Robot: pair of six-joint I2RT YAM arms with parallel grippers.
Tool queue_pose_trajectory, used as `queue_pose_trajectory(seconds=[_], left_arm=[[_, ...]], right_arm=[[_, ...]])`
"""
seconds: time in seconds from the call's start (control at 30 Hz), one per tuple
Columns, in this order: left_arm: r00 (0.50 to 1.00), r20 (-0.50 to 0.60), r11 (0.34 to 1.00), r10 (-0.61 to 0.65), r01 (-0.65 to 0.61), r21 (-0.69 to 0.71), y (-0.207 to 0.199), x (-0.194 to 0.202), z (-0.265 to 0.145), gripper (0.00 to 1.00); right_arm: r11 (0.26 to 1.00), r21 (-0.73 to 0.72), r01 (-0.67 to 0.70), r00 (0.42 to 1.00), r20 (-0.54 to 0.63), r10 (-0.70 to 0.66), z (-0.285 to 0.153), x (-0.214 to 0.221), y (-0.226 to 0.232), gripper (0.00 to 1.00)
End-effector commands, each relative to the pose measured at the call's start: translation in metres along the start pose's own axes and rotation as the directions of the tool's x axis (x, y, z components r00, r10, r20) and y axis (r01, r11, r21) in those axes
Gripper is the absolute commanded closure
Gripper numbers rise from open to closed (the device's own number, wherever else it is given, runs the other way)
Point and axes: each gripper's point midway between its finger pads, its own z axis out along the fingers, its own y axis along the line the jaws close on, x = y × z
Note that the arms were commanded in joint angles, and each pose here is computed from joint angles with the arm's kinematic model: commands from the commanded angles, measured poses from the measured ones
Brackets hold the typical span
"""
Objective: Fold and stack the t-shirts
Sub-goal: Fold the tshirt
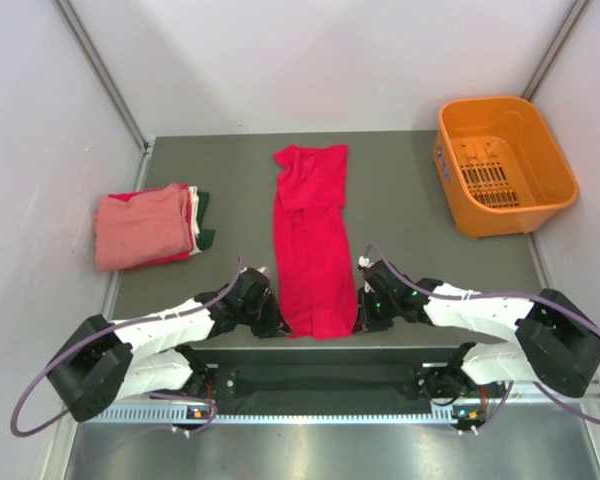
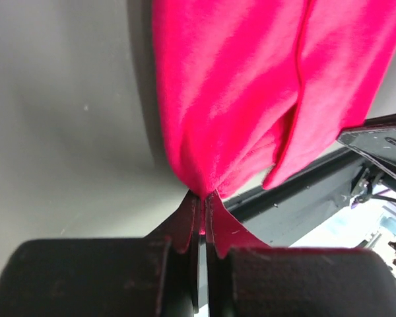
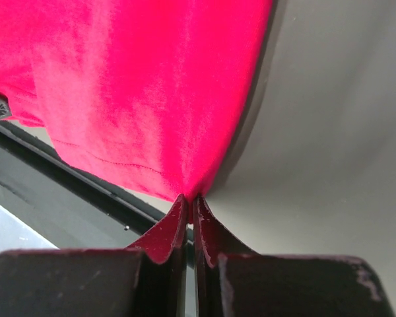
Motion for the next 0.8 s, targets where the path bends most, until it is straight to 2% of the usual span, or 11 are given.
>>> queue_pose_trajectory(seconds=[0.0,0.43,0.6,0.77], left_arm=[[1.0,-0.011,0.999,0.009,-0.008,0.039,-0.007,0.005,-0.009,1.0],[0.999,-0.021,0.989,-0.028,0.031,0.143,-0.022,0.016,-0.035,1.0],[1.0,-0.03,0.988,-0.002,0.007,0.155,-0.039,0.01,-0.037,1.0],[1.0,0.01,0.985,0.009,-0.011,0.173,-0.062,-0.008,-0.041,1.0]], right_arm=[[1.0,-0.021,0.011,1.0,0.021,-0.011,-0.008,0.001,0.01,1.0],[0.999,-0.052,-0.001,0.996,0.085,0.006,-0.042,0.003,0.014,1.0],[0.998,-0.054,0.028,0.99,0.136,-0.02,-0.054,-0.016,0.028,1.0],[0.997,-0.035,0.067,0.981,0.186,-0.059,-0.064,-0.051,0.041,1.0]])
